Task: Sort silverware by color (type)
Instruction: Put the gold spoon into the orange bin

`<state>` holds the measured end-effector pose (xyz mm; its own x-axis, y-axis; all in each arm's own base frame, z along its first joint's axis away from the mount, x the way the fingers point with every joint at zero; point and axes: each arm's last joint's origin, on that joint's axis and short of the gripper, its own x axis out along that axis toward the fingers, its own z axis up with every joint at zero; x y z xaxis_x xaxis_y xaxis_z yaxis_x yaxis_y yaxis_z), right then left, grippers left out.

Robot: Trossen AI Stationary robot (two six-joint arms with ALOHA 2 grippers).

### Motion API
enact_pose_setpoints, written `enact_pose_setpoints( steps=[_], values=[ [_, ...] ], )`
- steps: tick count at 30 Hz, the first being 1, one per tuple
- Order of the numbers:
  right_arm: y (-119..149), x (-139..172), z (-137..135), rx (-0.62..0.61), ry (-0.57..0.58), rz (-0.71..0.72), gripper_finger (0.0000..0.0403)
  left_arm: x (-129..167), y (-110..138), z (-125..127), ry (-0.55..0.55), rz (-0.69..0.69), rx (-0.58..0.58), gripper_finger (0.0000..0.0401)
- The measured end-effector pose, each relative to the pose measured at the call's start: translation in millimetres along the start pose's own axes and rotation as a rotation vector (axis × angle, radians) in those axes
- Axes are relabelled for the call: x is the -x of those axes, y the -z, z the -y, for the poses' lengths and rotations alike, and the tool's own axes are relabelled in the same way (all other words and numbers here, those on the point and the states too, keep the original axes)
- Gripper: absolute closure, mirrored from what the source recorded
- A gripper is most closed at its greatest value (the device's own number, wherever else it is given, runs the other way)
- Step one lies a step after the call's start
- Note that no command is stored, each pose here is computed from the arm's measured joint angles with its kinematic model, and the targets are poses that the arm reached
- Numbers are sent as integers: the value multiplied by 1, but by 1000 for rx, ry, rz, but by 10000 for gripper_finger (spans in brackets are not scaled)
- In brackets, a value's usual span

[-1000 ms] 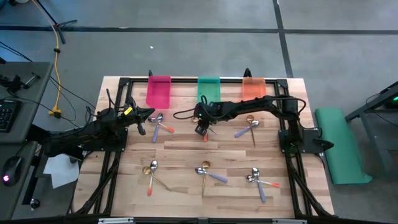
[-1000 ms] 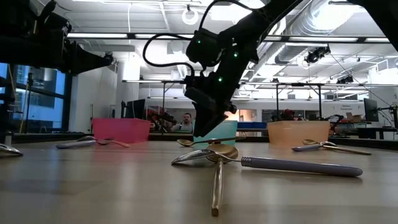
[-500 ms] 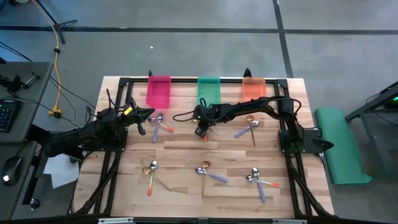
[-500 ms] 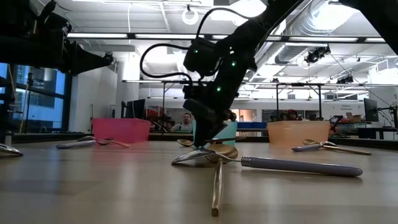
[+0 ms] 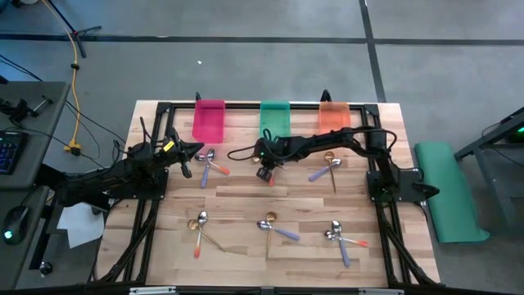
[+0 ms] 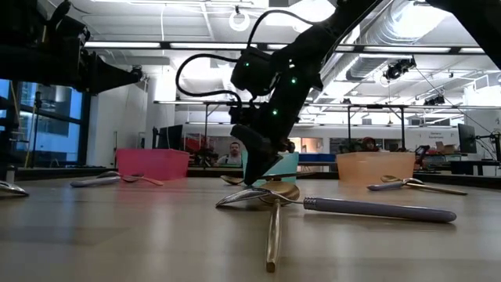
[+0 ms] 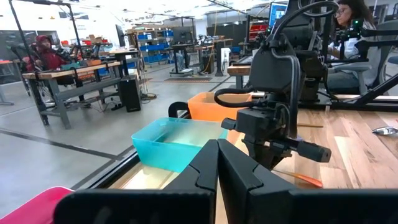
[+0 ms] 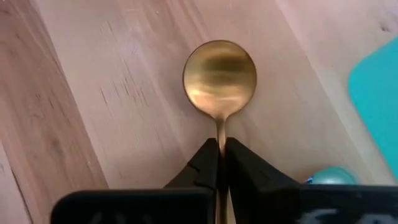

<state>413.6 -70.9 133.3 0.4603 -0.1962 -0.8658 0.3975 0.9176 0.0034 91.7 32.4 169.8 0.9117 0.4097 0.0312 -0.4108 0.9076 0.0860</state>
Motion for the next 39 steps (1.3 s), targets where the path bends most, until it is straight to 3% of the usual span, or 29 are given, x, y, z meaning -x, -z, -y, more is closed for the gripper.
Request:
enact_pose_setpoints(
  steps=[7, 12, 20, 23, 27, 31, 35, 39],
  values=[
    [-14, 37, -2, 29, -28, 90, 401, 0, 0, 0, 0, 0, 0, 401],
    [-24, 88, 1, 52, -3, 175, 402, 0, 0, 0, 0, 0, 0, 401],
    [-12, 183, 28, -37, 228, 206, 402, 0, 0, 0, 0, 0, 0, 401],
    [-5, 206, 42, -102, 302, 204, 402, 0, 0, 0, 0, 0, 0, 401],
    [3, 216, 65, -175, 429, 167, 403, 0, 0, 0, 1, 0, 0, 401],
    [20, 201, 95, -252, 507, 128, 403, 0, 0, 0, 0, 0, 0, 401],
    [53, 177, 131, -331, 515, 105, 403, 0, 0, 0, 1, 0, 0, 401],
    [76, 165, 163, -382, 501, 171, 403, 0, 0, 0, 0, 0, 0, 401]
  ],
)
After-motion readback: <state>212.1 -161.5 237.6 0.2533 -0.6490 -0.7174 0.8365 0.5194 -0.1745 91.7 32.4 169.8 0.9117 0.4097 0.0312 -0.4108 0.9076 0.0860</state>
